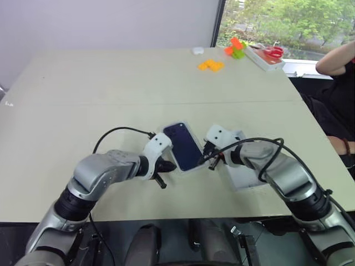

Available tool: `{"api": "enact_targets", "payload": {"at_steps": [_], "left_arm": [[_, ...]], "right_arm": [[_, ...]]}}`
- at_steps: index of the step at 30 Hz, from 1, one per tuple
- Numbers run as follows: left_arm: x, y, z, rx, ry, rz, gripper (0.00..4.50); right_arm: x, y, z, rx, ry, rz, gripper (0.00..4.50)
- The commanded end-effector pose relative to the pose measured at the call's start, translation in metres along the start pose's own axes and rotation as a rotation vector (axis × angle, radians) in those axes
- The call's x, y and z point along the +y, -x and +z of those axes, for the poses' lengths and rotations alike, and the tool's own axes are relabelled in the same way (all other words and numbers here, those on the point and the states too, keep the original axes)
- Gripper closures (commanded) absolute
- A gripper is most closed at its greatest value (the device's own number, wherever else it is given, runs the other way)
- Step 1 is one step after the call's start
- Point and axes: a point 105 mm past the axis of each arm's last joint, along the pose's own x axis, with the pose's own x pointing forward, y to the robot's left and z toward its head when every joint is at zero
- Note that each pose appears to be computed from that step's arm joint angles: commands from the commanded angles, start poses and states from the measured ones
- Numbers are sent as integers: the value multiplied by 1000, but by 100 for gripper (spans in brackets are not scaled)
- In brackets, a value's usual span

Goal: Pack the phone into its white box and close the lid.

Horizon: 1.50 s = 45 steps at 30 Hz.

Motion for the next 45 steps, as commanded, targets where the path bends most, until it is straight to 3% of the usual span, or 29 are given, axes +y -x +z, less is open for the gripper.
{"api": "enact_targets", "payload": {"at_steps": [1,18,31,39,45], "left_arm": [[-29,-1,2,-8,-41,-128,439],[-31,5,-3,4,-41,-142,439],[-25,8,-1,-9,-36,-120,439],[-13,29,5,-94,21,-88,439],[-9,48,11,-177,47,-89,439]], "right_arm": [[43,14,15,-79,77,178,450],[74,31,-12,-3,38,312,450],[58,33,-11,-13,68,262,450],[43,66,1,-90,111,246,450],[27,76,-2,-73,84,199,450]]}}
